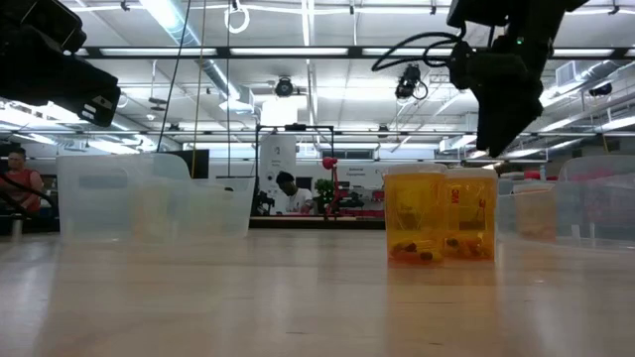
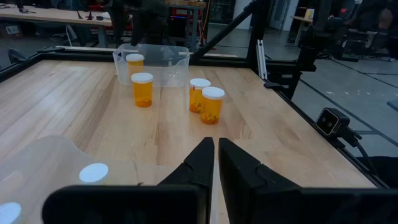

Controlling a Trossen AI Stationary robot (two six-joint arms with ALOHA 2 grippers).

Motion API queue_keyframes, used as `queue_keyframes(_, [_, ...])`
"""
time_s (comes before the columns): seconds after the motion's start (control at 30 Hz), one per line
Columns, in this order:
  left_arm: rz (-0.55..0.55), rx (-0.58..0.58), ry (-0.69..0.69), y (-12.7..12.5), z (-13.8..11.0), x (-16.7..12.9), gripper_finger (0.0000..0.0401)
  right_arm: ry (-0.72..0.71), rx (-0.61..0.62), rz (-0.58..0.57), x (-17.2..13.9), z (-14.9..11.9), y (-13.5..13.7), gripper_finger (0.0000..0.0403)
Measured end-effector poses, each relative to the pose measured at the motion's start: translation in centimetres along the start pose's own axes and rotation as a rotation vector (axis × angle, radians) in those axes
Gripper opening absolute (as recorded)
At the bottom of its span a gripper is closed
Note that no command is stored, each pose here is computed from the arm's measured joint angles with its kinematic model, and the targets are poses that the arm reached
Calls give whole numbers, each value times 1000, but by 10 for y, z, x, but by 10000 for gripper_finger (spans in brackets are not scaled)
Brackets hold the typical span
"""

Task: Pick and place medicine bottles into bin by pill shape (circle, oval)
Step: Put the orange capsule bottle into the right transparent bin

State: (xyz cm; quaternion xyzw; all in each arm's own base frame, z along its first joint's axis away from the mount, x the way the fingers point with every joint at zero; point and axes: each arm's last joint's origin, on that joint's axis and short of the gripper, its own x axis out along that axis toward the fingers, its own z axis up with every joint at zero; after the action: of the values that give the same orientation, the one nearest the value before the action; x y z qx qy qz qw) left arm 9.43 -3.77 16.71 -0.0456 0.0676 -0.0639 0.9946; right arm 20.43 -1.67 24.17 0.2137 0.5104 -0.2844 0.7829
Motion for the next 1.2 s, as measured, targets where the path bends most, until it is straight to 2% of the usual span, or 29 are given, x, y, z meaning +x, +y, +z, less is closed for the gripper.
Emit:
queue_keyframes(0.27, [0, 0, 0, 0, 0, 0, 40, 18, -73, -9, 5, 13, 26, 284])
queue_keyframes(0.67, [1, 0, -1, 0, 0, 0, 28, 61, -227, 13, 21, 46, 74, 284])
queue_keyframes(1.03, [1, 0, 0, 0, 0, 0, 37, 132, -280, 46, 52, 51, 91, 284])
queue_keyframes(1.2, [1, 0, 0, 0, 0, 0, 29, 130, -278, 49, 53, 52, 92, 284])
